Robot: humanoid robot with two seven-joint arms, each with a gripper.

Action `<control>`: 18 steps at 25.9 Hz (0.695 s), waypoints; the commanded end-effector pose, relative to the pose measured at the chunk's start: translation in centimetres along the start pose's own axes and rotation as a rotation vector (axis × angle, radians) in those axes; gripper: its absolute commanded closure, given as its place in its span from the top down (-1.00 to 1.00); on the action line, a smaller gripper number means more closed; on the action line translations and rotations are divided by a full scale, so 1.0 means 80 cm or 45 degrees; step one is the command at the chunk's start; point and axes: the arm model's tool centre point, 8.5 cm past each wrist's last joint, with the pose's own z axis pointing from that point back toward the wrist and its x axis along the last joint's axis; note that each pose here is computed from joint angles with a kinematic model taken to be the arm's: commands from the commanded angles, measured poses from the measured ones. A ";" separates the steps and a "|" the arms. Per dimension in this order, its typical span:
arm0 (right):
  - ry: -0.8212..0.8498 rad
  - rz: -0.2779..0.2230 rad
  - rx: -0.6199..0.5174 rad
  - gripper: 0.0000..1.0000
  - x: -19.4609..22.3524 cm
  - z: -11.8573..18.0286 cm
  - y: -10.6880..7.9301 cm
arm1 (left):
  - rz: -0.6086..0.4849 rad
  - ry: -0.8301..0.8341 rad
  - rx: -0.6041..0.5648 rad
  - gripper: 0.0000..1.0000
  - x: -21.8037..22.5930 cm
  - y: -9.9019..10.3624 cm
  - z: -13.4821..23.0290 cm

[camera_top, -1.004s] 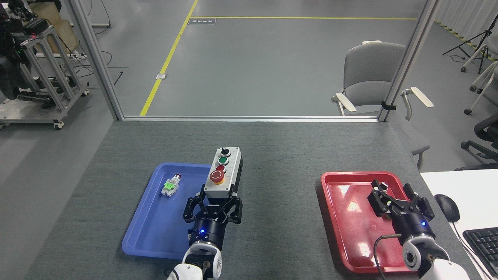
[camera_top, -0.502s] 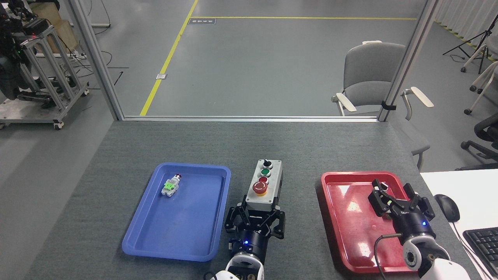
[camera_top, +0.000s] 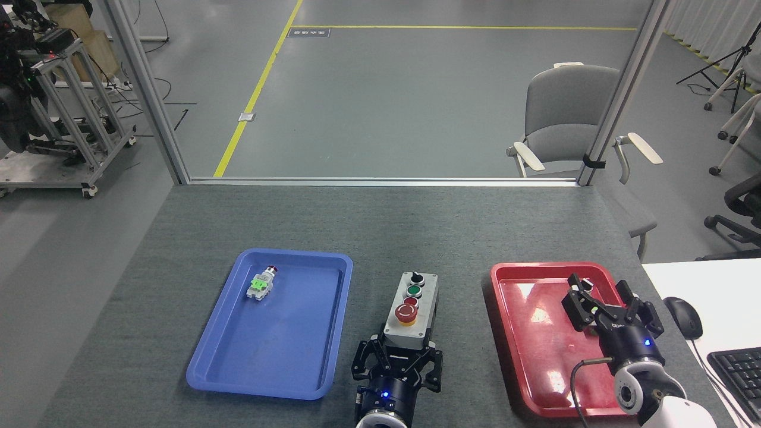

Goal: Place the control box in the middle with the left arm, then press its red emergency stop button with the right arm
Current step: 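Release the control box and pull the left gripper back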

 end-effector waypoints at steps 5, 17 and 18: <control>0.013 -0.002 -0.008 1.00 -0.003 0.000 -0.001 | -0.032 0.023 0.041 -1.00 -0.010 -0.011 0.002; 0.011 -0.003 -0.003 1.00 -0.002 0.000 0.000 | -0.061 -0.154 -0.114 -1.00 -0.003 -0.048 0.005; 0.012 -0.001 -0.006 1.00 -0.003 0.001 -0.001 | -0.070 -0.151 -0.143 -1.00 -0.006 -0.052 0.004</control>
